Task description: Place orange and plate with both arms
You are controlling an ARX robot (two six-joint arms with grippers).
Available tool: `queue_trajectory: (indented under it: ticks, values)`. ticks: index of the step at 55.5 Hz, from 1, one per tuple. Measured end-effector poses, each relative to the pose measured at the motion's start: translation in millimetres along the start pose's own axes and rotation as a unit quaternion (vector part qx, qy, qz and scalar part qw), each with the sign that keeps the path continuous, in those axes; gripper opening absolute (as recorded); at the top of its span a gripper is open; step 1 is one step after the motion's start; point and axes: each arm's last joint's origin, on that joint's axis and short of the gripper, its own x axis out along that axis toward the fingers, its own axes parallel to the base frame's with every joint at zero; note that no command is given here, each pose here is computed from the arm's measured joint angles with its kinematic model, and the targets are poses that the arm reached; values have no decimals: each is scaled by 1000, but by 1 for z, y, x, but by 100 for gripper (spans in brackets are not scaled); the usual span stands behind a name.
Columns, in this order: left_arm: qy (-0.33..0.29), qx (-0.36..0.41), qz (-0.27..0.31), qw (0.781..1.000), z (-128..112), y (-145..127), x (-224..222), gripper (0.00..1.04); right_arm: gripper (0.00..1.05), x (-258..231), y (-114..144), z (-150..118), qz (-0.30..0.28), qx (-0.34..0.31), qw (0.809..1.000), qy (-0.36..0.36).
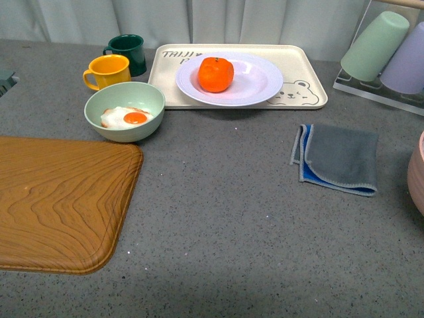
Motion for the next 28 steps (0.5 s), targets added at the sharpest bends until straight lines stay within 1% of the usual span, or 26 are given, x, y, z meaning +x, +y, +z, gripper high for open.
queue_trajectory:
  ticks: [2,6,8,9,14,15,17,18,24,26,28]
  values:
    - [0,0,0,1000,0,0,0,98,27,0,0,0,0,0,1000,0]
    - [0,0,0,1000,0,0,0,98,37,0,0,0,0,0,1000,0]
    - [0,0,0,1000,0,0,0,98,44,0,0,0,0,0,1000,0]
    - [0,0,0,1000,0,0,0,98,46,0,0,0,0,0,1000,0]
    - [0,0,0,1000,0,0,0,98,62,0,0,0,0,0,1000,0]
    - [0,0,0,1000,0,0,0,98,64,0,0,0,0,0,1000,0]
    - [0,0,0,1000,0,0,0,98,71,0,0,0,0,0,1000,0]
    - [0,0,0,1000,0,0,0,98,73,0,0,0,0,0,1000,0]
    - [0,0,0,1000,0,0,0,98,93,0,0,0,0,0,1000,0]
    - [0,0,0,1000,0,0,0,98,97,0,0,0,0,0,1000,0]
    - [0,0,0,1000,0,0,0,98,96,0,0,0,0,1,1000,0]
